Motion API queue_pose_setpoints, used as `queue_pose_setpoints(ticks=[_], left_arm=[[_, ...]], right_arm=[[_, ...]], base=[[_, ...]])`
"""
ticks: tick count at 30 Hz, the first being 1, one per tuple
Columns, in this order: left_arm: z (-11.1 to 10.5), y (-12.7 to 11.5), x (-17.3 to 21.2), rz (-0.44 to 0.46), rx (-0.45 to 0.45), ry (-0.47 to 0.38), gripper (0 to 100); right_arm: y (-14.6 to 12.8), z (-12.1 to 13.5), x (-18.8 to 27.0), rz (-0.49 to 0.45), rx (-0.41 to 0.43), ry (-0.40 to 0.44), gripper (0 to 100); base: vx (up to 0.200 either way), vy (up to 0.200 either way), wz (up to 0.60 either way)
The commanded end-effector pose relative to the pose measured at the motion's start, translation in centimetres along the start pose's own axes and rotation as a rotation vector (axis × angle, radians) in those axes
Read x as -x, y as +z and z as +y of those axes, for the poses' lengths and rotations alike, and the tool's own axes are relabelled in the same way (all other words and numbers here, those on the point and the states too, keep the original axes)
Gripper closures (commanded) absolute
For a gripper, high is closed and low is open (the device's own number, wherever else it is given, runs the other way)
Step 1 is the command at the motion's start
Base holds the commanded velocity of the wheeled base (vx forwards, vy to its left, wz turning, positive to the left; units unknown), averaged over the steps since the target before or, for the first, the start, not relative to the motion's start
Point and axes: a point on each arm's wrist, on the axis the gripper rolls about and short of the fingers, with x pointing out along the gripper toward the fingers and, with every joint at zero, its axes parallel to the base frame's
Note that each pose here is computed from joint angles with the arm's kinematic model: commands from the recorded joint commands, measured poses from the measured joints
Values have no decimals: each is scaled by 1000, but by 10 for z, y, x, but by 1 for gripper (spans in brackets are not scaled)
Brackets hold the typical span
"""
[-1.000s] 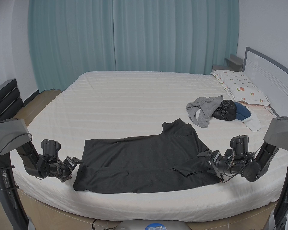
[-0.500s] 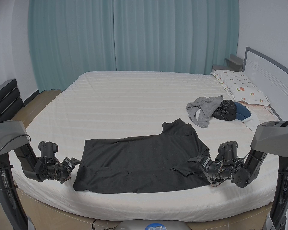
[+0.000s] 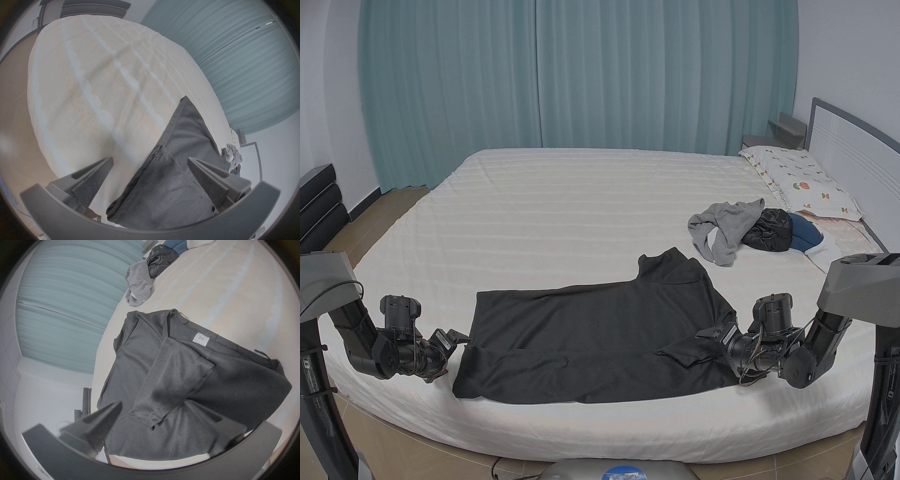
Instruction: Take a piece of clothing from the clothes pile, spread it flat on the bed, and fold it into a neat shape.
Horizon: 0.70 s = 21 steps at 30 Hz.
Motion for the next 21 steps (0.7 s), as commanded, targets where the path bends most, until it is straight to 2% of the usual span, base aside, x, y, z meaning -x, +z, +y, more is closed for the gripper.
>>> queue_pose_setpoints(ticks=[1, 20, 21], left_arm=[[0, 0, 0, -1, 1, -1, 0], [0, 0, 0, -1, -1, 1, 0], [0, 0, 0, 0, -2, 0, 0]], right_arm=[[-2, -2, -1, 8, 2, -7, 100], [-8, -10, 15, 14, 10, -56, 100], [-8, -10, 15, 14, 12, -54, 0]], base=[[0, 0, 0], [0, 0, 0], [0, 0, 0]])
